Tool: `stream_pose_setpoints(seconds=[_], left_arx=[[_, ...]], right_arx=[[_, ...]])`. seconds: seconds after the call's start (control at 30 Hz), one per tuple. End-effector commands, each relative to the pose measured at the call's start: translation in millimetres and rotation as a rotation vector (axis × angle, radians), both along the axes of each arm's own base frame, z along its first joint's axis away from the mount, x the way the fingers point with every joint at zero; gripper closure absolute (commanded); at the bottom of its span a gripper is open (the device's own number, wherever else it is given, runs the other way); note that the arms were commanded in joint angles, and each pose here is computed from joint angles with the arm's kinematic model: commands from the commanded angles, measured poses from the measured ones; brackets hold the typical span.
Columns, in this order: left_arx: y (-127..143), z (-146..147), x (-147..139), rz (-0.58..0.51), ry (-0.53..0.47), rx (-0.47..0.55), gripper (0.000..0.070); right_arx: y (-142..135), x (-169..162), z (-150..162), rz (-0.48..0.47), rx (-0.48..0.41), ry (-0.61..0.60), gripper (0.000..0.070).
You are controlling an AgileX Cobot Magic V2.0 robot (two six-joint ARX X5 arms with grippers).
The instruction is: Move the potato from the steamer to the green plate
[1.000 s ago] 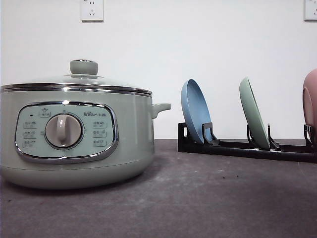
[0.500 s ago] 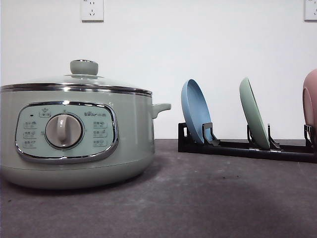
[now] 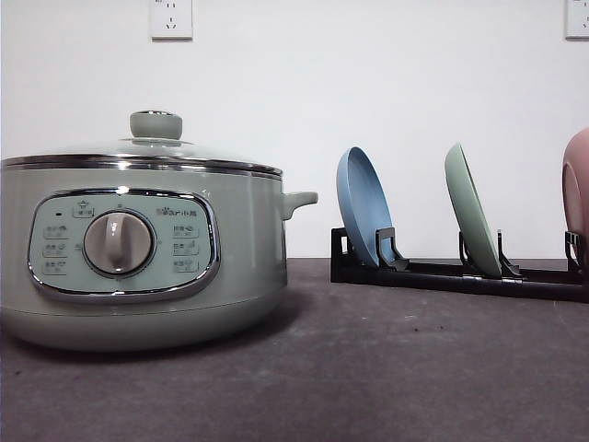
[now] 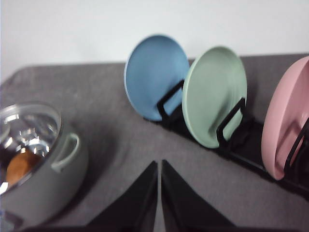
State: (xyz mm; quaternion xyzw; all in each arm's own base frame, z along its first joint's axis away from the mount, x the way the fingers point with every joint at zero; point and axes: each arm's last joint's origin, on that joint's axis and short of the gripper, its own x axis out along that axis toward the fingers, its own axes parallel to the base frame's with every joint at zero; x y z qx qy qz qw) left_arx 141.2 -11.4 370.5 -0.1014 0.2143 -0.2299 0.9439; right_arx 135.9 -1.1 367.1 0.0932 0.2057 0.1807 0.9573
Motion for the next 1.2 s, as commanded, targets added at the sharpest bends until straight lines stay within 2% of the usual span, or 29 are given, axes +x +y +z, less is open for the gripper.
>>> stream_pose_setpoints(seconds=[0.0, 0.23, 0.4, 0.53, 0.57, 0.6, 0.67, 0.7, 0.73, 0.77, 0.8, 1.17], left_arx=[[-3, 14, 0, -0.054, -0.038, 0.058, 0.0691], [-15, 25, -2, -0.179, 0.025, 0.127, 0.0691], [-18, 23, -4, -0.201, 0.051, 0.127, 0.069], [-18, 22, -4, -0.199, 0.057, 0.124, 0.0659], [-18, 22, -4, -0.199, 0.057, 0.123, 0.064], [-18, 22, -4, -0.199, 0.057, 0.123, 0.0597], [-18, 23, -4, -0.199, 0.056, 0.123, 0.0409], [-18, 23, -4, -0.199, 0.055, 0.123, 0.0288], [-18, 23, -4, -0.198, 0.054, 0.123, 0.0187], [-18, 23, -4, -0.198, 0.054, 0.122, 0.0109], [-18, 23, -4, -0.197, 0.055, 0.12, 0.006], [-18, 23, -4, -0.196, 0.055, 0.118, 0.0058]], right_arx=[[1, 4, 10, 0.051, -0.046, -0.007, 0.07], [10, 11, 27, 0.154, -0.081, 0.091, 0.07], [16, 9, 29, 0.202, -0.092, 0.1, 0.07], [18, 8, 29, 0.213, -0.091, 0.104, 0.0694], [18, 8, 29, 0.214, -0.091, 0.106, 0.0665], [18, 8, 29, 0.213, -0.09, 0.108, 0.0605], [18, 8, 28, 0.207, -0.081, 0.114, 0.0388], [18, 8, 28, 0.203, -0.074, 0.118, 0.0246], [18, 8, 28, 0.201, -0.072, 0.119, 0.0173], [18, 8, 28, 0.2, -0.071, 0.12, 0.0132], [18, 8, 28, 0.2, -0.071, 0.12, 0.0129], [18, 8, 29, 0.192, -0.056, 0.128, 0.0129]])
